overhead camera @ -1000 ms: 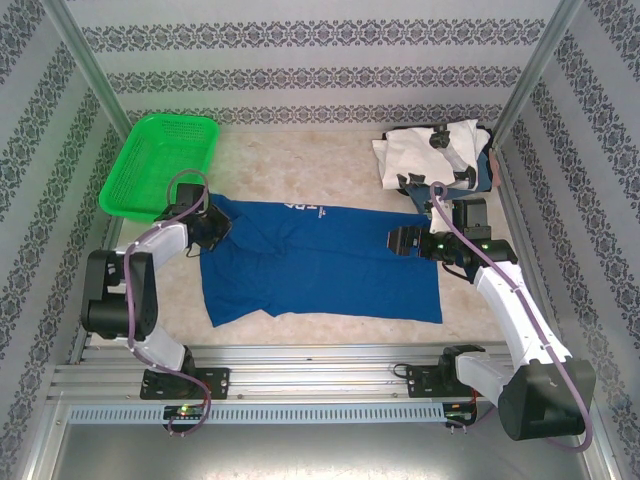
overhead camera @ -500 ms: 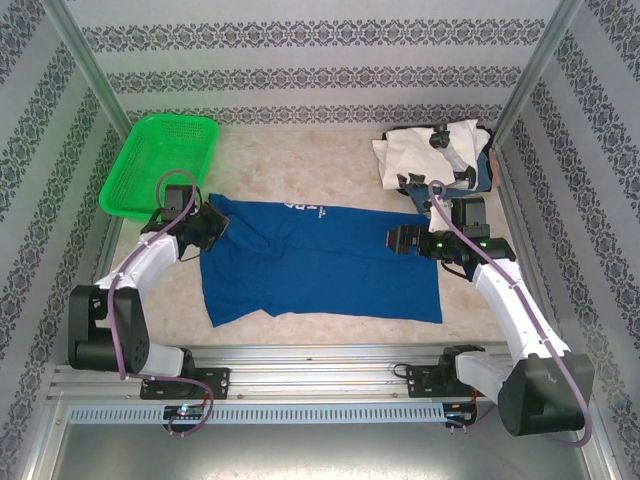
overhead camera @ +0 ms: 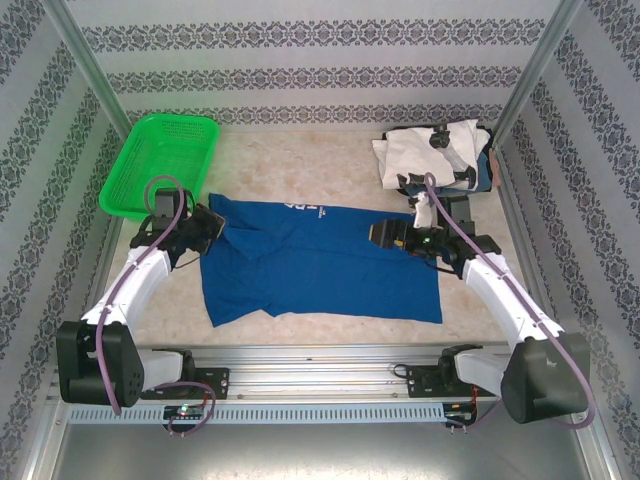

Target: Fold and stack the t-shirts

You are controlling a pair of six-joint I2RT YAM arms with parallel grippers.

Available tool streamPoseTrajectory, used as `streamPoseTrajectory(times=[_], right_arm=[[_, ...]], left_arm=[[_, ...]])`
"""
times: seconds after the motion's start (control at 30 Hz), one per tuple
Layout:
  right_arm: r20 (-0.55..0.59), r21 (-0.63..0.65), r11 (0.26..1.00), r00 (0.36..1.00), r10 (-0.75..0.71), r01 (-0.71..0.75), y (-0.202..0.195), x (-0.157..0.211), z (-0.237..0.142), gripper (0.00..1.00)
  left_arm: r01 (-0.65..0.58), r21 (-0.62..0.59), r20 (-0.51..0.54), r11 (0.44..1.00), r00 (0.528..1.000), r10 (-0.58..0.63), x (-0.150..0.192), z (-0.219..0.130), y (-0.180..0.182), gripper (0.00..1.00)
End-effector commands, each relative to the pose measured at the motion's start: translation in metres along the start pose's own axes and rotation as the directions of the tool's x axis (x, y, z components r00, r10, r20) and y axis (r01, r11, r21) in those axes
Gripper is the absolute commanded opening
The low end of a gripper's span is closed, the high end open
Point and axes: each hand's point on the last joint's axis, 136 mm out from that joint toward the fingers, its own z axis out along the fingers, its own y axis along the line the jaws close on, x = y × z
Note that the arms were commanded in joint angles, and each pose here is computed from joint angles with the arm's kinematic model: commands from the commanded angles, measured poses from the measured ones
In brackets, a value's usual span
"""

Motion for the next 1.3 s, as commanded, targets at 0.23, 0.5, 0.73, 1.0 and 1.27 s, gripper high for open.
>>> streamPoseTrajectory(times=[0.23, 0.5, 0.73, 1.0, 1.27], right_arm=[[-0.168, -0.166, 0.941, 0.949, 0.267, -0.294, 0.061, 0.022, 0.073, 0.94], [-0.27, -0.153, 0.888, 0.883, 0.385, -0.434, 0.114, 0.073, 0.161, 0.73], [-0.202, -0.079, 0.903, 0.894, 0.401, -0.423, 0.133, 0.08, 0.209, 0.47], [-0.235, 0.015, 0.922, 0.895, 0.379, -0.387, 0.151, 0.103, 0.248, 0.41], [-0.219, 0.148, 0.911, 0.886, 0.409, -0.385, 0.137, 0.117, 0.266, 0.44]], left_arm=[[0.018, -0.092, 0.035, 0.996, 0.999, -0.015, 0.006, 0.004, 0.039, 0.0], [-0.089, -0.133, 0.001, 0.987, 0.996, 0.09, -0.008, 0.034, 0.052, 0.0], [-0.132, -0.113, -0.013, 0.985, 0.991, 0.131, -0.037, 0.052, 0.047, 0.0], [-0.099, -0.028, -0.022, 0.995, 0.995, 0.099, -0.058, 0.076, 0.03, 0.0], [-0.112, -0.015, -0.043, 0.994, 0.993, 0.111, -0.064, 0.087, 0.025, 0.0]])
